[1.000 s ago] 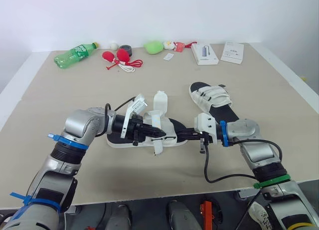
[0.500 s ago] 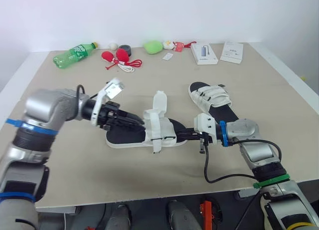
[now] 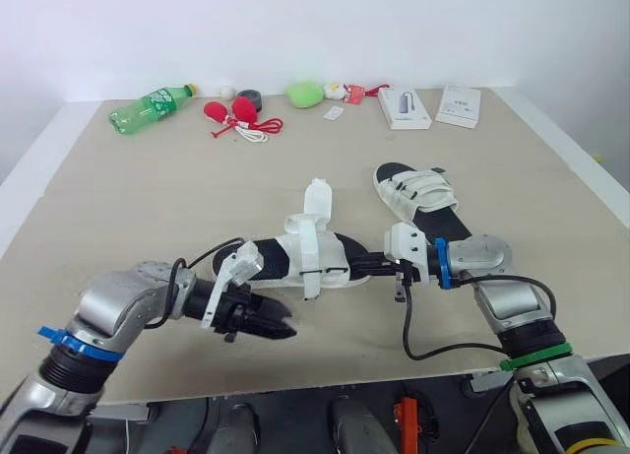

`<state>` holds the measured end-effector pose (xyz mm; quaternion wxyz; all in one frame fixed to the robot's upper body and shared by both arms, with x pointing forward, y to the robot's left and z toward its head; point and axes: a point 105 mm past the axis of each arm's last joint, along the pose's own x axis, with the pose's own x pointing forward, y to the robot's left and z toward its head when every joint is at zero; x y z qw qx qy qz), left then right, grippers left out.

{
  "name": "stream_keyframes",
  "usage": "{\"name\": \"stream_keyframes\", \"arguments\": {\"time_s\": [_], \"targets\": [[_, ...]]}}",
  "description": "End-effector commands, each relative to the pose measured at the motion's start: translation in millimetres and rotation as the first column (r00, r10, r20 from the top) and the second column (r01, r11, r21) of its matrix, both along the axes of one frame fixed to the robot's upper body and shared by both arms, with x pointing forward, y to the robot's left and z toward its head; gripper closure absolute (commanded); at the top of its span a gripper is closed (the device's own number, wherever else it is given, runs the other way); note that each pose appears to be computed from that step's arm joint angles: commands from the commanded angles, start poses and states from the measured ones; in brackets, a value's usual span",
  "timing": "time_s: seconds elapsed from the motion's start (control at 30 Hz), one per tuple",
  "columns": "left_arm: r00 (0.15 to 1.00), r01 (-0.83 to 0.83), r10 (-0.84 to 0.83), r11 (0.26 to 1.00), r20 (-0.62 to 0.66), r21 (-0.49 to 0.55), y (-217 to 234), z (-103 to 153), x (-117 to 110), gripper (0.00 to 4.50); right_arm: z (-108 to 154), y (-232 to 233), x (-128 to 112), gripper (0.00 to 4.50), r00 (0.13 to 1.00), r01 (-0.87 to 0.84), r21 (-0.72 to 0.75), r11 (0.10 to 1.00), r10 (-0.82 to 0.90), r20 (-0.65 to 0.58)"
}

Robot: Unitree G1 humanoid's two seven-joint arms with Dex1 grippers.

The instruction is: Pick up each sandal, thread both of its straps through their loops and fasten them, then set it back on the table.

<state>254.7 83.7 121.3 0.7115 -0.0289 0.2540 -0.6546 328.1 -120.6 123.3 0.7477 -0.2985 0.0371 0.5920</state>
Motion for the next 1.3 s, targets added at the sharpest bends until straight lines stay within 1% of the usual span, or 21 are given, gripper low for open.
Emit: {"name": "stream_keyframes", "arguments": {"time_s": [0.03,0.27,0.5,0.77,0.9,1.0,1.17,1.3], "targets": [[0.987,-0.074,0.077,0.997,0.140,-0.026,-9,7,13,2.19,-6,3,-1,4.50,1.000,-0.012,-0.021,1.000,0.011,-0.016],[0.977,-0.111,0.118,0.993,0.180,-0.049,-17,7,23,2.19,-6,2,-2,4.50,1.000,-0.012,-0.023,1.000,0.011,-0.016],[0.966,-0.121,0.130,0.991,0.225,-0.050,-13,11,31,2.19,-6,0,-3,4.50,1.000,-0.011,-0.030,0.999,0.010,-0.016],[0.969,-0.094,0.095,0.995,0.228,-0.014,5,16,23,2.19,-8,-1,-6,4.50,1.000,-0.016,-0.038,0.999,0.016,-0.020],[0.965,-0.106,0.106,0.994,0.241,-0.010,9,18,26,2.19,-8,-1,-5,4.50,1.000,-0.017,-0.039,0.999,0.016,-0.019],[0.964,-0.113,0.118,0.993,0.237,-0.034,5,20,28,2.19,-7,0,-5,4.50,1.000,-0.020,-0.038,0.999,0.019,-0.018],[0.975,-0.069,0.078,0.996,0.206,-0.048,-9,13,19,2.19,-8,2,-5,4.50,1.000,-0.023,-0.036,0.999,0.023,-0.017],[0.978,-0.061,0.070,0.997,0.199,-0.051,-17,9,20,2.19,-7,2,-4,4.50,1.000,-0.022,-0.037,0.999,0.021,-0.015]]}}
